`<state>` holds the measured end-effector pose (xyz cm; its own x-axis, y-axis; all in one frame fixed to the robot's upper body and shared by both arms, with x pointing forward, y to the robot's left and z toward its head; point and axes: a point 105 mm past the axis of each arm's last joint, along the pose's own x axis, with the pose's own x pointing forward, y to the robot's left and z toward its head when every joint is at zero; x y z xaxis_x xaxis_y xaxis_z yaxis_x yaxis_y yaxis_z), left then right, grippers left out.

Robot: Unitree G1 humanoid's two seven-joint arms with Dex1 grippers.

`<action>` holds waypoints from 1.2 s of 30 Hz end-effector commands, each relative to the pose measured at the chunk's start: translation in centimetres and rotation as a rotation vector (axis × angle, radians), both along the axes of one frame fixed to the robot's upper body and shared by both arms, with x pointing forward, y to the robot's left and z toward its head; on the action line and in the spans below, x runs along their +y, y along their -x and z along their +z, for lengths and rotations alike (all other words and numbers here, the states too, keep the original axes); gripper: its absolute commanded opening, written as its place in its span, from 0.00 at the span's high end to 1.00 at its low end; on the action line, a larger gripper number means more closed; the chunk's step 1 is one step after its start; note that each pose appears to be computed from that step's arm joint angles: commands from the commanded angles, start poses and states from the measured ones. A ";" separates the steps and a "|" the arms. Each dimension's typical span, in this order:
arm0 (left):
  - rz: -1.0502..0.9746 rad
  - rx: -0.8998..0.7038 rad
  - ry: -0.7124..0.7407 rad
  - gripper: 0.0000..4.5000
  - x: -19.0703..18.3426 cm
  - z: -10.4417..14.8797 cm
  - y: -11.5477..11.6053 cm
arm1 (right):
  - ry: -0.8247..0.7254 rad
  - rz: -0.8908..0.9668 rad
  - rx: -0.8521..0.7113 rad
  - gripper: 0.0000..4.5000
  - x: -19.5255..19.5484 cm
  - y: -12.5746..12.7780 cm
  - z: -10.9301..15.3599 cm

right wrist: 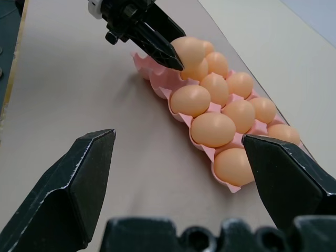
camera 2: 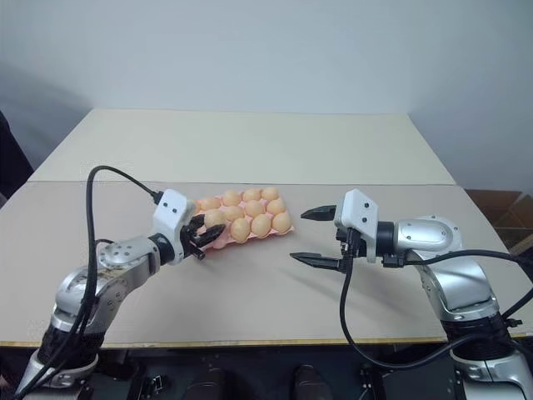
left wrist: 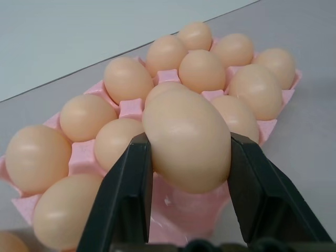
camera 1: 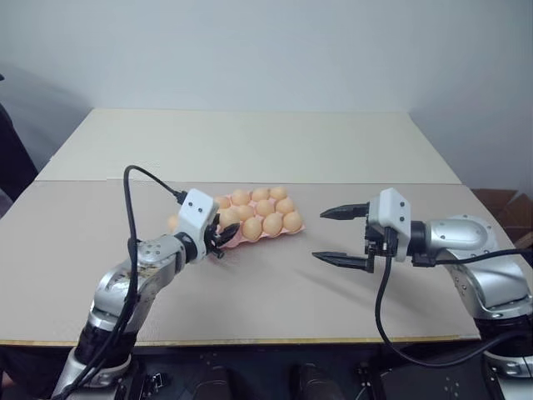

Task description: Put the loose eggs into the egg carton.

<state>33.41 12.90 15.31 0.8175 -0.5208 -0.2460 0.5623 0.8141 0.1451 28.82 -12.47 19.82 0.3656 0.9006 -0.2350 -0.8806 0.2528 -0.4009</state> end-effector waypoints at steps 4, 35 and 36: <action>-0.038 -0.096 -0.008 0.03 0.9 2.7 0.7 | -0.023 -0.011 -0.042 0.00 -0.2 0.6 1.4; -0.022 -0.028 0.000 0.00 13.9 3.1 12.8 | -0.041 0.042 0.022 0.00 -1.0 1.1 0.6; -0.019 -0.036 0.000 0.00 13.7 3.1 12.6 | -0.040 0.042 0.020 0.00 -1.0 1.1 0.6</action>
